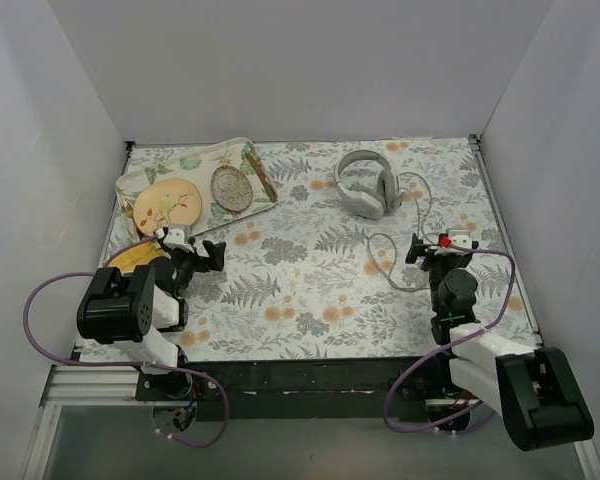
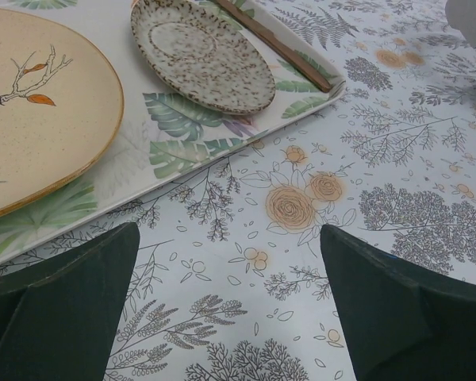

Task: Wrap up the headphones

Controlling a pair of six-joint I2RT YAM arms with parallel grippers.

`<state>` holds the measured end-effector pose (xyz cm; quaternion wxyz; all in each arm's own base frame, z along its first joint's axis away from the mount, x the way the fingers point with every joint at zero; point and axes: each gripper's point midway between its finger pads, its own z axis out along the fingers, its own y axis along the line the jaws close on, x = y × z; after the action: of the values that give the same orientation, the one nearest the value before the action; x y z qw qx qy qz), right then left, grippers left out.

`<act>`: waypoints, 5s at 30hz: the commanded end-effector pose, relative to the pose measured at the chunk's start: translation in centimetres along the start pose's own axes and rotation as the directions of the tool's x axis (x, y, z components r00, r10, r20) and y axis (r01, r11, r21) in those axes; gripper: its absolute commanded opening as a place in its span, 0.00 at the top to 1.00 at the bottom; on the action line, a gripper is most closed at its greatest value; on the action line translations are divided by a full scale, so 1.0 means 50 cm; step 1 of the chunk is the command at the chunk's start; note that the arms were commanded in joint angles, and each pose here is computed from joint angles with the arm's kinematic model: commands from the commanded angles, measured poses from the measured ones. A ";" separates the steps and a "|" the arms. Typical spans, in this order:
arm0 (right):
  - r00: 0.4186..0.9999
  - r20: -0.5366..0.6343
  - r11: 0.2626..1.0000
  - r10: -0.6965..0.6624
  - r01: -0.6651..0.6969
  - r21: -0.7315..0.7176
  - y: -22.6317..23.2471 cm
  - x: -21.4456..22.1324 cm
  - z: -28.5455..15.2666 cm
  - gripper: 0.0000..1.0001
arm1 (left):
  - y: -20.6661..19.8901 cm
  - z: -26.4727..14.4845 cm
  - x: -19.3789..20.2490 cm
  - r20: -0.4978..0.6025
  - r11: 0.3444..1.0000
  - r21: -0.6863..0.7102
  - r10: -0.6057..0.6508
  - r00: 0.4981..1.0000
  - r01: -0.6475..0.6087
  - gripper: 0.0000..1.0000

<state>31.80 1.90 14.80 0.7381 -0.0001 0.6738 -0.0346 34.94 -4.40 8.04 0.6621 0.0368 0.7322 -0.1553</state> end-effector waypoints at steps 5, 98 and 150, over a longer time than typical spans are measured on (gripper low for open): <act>0.988 -0.137 0.991 0.068 -0.083 -0.107 0.065 -0.103 0.094 0.03 | 0.018 0.011 -0.036 0.054 0.999 -0.041 0.006 0.999 -0.004 0.02; 0.926 -0.207 0.387 -0.317 -0.073 -0.919 0.738 -0.382 0.012 0.08 | -0.163 0.023 -0.192 -0.593 0.980 0.194 0.160 0.789 -0.053 1.00; 0.997 -0.082 0.579 -0.004 -0.065 -0.813 0.527 -0.226 0.106 0.99 | -0.147 -0.023 -0.372 -0.465 0.968 0.243 0.055 0.884 0.068 1.00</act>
<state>35.68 29.25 17.68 0.5543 -0.3373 0.6856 0.3299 35.13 -7.95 26.95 0.4422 0.1342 0.8549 -0.2358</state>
